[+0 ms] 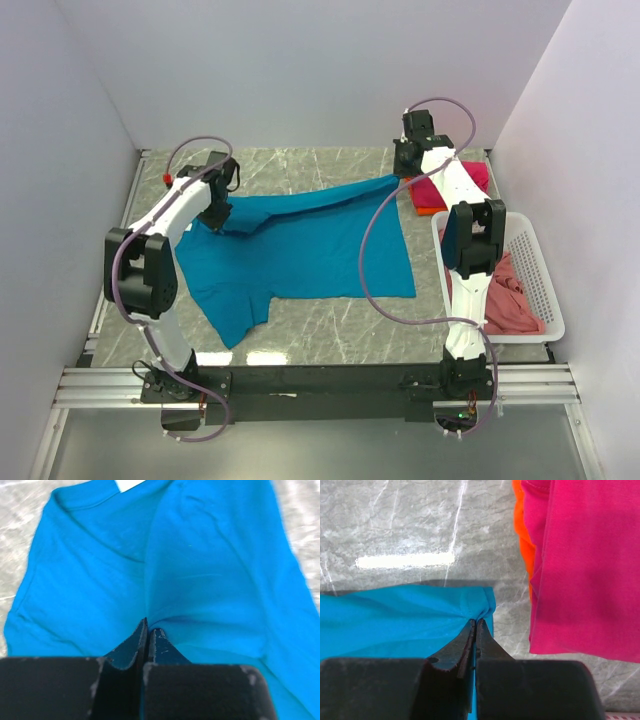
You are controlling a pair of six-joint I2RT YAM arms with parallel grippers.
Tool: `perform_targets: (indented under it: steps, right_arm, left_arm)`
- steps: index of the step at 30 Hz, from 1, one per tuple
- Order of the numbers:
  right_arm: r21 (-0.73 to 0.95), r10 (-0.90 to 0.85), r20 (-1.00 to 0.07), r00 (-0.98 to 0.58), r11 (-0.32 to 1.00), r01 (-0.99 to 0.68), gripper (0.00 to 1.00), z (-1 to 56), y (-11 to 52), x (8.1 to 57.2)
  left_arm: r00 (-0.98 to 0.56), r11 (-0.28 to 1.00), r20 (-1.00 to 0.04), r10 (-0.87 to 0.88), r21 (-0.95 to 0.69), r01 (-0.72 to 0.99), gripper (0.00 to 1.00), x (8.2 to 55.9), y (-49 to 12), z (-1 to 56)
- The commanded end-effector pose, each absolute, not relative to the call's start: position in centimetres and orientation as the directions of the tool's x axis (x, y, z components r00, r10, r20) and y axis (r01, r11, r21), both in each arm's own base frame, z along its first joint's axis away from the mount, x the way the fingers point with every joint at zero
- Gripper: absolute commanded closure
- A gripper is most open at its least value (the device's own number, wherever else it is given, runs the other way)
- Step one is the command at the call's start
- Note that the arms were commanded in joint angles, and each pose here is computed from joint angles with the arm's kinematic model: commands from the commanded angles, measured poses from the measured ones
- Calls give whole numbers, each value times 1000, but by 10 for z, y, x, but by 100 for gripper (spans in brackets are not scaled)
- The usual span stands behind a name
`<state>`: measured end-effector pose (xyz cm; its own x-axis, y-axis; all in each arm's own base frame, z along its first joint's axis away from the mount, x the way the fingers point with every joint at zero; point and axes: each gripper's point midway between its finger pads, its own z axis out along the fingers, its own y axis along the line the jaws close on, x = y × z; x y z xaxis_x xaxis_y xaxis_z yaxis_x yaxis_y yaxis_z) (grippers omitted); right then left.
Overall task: Fold and stack the t-shirts
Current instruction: Fold the tshirt
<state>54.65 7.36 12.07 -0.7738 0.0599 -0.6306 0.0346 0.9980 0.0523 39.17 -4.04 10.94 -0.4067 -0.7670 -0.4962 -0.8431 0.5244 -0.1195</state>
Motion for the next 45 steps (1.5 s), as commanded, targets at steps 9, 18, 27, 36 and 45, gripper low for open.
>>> perform_targets:
  steps: [9,18,27,36,45]
  right_arm:
    - [3,57,-636,-770,997,71,100,139,57,530]
    - [24,82,-583,-808,996,84,56,121,56,493]
    - [197,69,-648,-758,977,-79,14,160,112,496]
    - [242,137,-582,-802,970,-10,13,119,139,527]
    - [261,156,-505,-849,965,21,13,72,143,540]
  left_arm:
    - [-459,547,-456,-763,-75,-834,99,349,-41,87]
    - [-556,634,-414,-721,-71,-770,43,325,-50,83]
    - [-527,684,-477,-704,-256,-683,1,364,-61,141]
    - [-535,666,-414,-737,-307,-680,1,459,-46,94]
    - [-560,669,-401,-725,-217,-711,0,488,-14,28]
